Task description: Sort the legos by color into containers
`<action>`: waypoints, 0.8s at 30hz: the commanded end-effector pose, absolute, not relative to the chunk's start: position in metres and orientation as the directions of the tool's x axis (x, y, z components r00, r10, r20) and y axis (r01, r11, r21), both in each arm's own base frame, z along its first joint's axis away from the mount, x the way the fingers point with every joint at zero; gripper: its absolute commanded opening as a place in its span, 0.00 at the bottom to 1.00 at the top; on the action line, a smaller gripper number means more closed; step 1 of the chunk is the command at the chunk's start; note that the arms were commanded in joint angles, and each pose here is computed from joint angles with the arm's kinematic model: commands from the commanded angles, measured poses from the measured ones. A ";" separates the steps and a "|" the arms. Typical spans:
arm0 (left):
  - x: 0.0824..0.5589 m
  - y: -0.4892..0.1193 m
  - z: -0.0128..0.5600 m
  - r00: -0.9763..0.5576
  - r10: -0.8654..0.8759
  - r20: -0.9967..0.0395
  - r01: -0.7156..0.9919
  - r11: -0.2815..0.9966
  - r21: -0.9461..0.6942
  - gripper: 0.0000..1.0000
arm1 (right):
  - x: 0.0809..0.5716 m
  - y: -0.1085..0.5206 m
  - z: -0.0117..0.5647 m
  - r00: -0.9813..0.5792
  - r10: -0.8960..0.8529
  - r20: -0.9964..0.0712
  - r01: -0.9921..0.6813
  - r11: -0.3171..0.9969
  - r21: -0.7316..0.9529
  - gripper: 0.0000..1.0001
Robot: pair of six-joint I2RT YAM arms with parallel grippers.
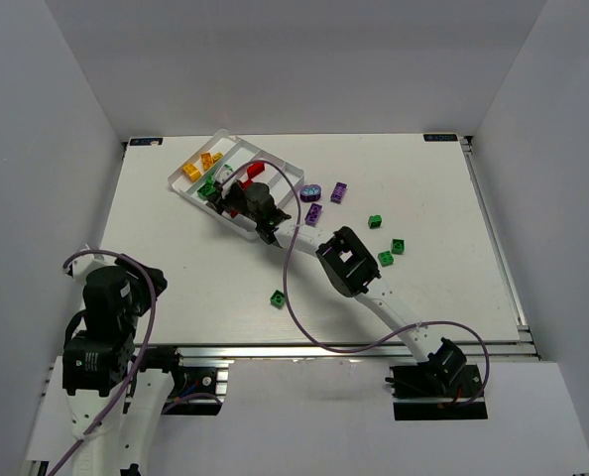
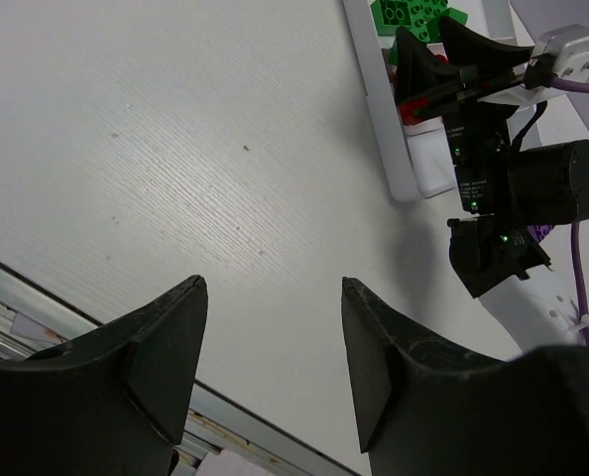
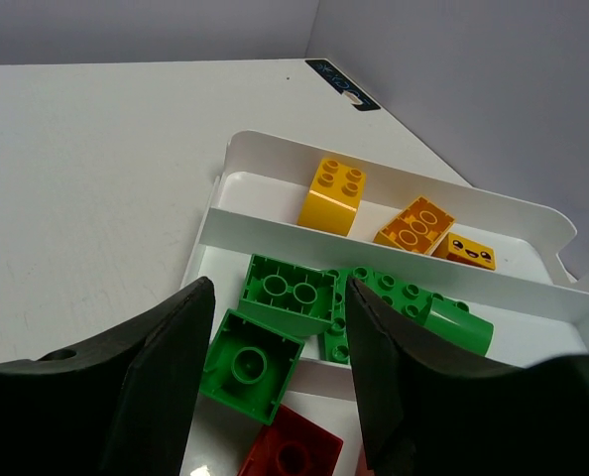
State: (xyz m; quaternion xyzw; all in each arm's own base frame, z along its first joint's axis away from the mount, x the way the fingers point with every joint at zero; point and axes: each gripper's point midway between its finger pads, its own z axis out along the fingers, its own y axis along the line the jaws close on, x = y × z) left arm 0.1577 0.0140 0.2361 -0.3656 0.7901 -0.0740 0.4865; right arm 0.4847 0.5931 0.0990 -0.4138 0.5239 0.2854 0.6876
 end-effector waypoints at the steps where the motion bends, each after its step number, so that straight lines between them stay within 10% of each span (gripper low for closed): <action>1: 0.153 0.014 0.247 -0.231 -0.664 -0.711 -0.503 0.707 -0.497 0.66 | 0.485 0.596 0.133 0.374 0.030 -0.927 -0.802 0.512 -0.307 0.61; 16: 0.186 -0.021 0.241 -0.303 -0.680 -0.667 -0.344 0.731 -0.589 0.65 | 0.477 0.559 0.245 0.323 0.146 -0.935 -0.863 0.450 -0.228 0.58; 24: 0.221 -0.034 0.222 -0.383 -0.649 -0.657 -0.304 0.760 -0.574 0.54 | 0.469 0.544 0.241 0.248 0.080 -0.965 -0.909 0.363 -0.204 0.27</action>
